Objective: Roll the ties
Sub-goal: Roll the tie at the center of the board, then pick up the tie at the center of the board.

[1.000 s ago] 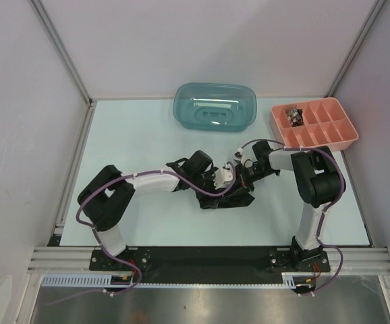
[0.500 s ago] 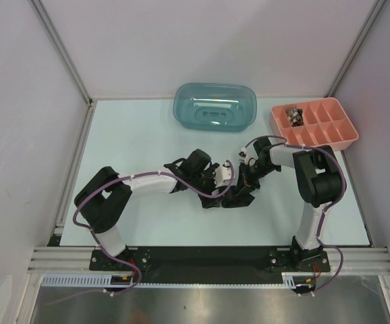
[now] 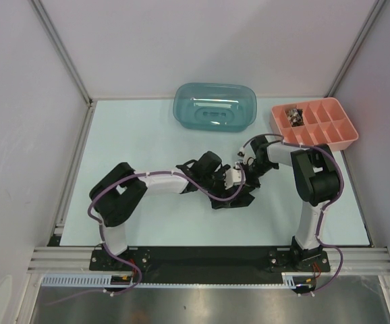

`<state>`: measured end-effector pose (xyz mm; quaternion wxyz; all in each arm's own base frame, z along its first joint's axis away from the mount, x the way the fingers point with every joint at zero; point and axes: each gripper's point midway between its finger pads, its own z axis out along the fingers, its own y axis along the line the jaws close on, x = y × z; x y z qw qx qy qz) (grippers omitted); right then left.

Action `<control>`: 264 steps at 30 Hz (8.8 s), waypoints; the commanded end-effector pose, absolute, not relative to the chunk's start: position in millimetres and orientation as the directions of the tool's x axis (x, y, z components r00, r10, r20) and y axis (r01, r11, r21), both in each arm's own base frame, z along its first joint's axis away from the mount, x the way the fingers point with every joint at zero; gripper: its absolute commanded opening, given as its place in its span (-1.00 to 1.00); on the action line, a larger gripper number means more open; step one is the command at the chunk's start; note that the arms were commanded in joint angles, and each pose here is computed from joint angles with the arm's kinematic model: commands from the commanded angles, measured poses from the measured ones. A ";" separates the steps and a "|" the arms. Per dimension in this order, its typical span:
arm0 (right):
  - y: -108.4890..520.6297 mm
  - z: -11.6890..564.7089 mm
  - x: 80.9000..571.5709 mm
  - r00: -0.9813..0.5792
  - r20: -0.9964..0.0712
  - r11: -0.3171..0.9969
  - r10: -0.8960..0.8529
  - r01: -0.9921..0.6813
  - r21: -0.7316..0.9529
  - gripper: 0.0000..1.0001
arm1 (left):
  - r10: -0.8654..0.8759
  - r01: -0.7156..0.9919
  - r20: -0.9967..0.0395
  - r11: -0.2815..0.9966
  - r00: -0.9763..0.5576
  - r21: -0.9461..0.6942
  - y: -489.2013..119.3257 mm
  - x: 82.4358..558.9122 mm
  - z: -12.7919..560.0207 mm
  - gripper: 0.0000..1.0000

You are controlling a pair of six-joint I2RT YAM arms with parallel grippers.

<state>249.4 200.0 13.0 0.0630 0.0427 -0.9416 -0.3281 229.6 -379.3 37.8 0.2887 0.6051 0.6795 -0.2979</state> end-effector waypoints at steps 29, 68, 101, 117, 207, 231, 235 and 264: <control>204.6 72.5 250.5 -0.985 -0.011 0.598 -0.175 -0.115 0.793 0.05 | 0.806 0.992 -0.580 0.073 -0.118 -0.100 -359.7 211.3 -8.9 -0.41; 142.9 -10.0 251.3 -0.980 0.088 0.909 -0.178 -0.130 0.397 -1.00 | 0.531 0.927 -0.762 0.259 -0.371 -0.271 -385.2 217.6 100.4 0.90; 169.3 -6.3 249.5 -0.974 0.078 0.853 -0.214 -0.147 0.501 -1.00 | 0.483 0.990 -0.869 0.031 0.104 0.136 -386.3 223.1 102.7 0.99; 172.6 -2.5 253.8 -0.973 0.068 0.841 -0.221 -0.155 0.518 -1.00 | 0.525 0.963 -0.818 -0.005 0.233 0.271 -418.0 243.2 83.5 0.99; 193.9 85.1 234.9 -0.992 -0.085 0.403 -0.090 -0.114 0.908 0.67 | 0.802 0.995 -0.593 -0.097 0.072 -0.010 -382.1 200.7 -16.8 -0.73; 184.1 21.7 219.5 -0.994 0.018 0.597 -0.108 -0.050 0.800 0.15 | 0.802 0.997 -0.596 -0.073 0.047 -0.020 -386.3 203.0 -15.0 -0.73; 181.8 25.0 226.2 -0.996 0.013 0.594 -0.084 -0.040 0.804 -0.44 | 0.801 0.997 -0.596 -0.074 0.049 -0.017 -386.3 203.4 -15.2 -0.73; 155.0 139.3 294.7 -0.934 -0.327 0.666 -0.146 -0.337 0.665 -1.00 | 0.637 0.991 -0.764 0.136 -0.097 -0.011 -336.8 230.8 141.5 0.99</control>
